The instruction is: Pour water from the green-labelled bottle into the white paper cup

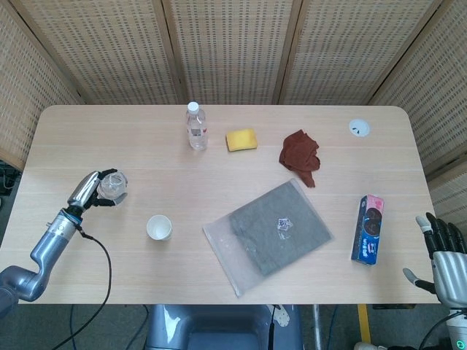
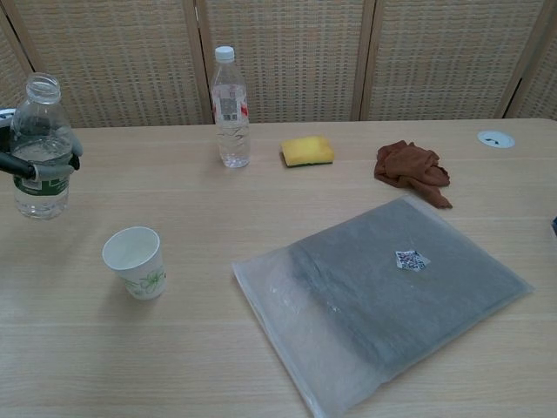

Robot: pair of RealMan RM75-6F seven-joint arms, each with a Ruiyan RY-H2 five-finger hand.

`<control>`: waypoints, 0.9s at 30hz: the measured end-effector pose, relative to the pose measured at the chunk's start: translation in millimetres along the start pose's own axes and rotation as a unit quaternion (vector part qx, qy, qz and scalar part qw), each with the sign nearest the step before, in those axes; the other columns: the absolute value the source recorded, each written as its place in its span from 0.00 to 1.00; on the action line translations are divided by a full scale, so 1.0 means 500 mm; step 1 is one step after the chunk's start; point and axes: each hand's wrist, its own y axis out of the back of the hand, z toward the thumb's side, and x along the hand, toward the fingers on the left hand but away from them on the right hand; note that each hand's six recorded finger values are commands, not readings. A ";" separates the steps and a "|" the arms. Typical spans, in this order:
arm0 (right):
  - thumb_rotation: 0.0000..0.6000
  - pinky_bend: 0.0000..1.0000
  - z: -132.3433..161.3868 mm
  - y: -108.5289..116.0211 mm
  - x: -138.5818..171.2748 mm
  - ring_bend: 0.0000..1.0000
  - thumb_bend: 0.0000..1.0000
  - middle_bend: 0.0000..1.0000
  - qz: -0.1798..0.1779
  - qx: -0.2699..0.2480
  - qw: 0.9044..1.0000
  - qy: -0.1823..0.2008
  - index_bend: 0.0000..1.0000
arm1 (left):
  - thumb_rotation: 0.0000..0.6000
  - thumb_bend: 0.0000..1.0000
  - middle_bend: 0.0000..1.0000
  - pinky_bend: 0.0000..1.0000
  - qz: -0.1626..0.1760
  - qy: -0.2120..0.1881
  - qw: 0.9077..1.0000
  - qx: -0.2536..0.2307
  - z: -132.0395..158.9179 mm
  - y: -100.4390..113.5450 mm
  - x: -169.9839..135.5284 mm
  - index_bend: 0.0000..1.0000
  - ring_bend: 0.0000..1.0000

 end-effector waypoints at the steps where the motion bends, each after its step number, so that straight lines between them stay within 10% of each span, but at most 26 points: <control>1: 1.00 0.00 0.001 0.000 0.001 0.00 0.00 0.00 0.000 0.000 1.000 0.000 0.00 | 1.00 0.59 0.52 0.43 -0.002 -0.002 1.000 0.016 0.003 0.003 -0.004 0.59 0.35; 10: 1.00 0.00 0.001 0.004 0.003 0.00 0.00 0.00 -0.003 -0.002 1.000 0.002 0.00 | 1.00 0.59 0.53 0.44 -0.019 -0.015 0.984 0.174 0.022 0.018 -0.036 0.60 0.35; 27: 1.00 0.00 0.001 0.012 0.009 0.00 0.00 0.00 -0.010 -0.004 1.000 0.004 0.00 | 1.00 0.59 0.53 0.44 -0.071 -0.008 0.944 0.321 0.025 -0.026 -0.069 0.60 0.35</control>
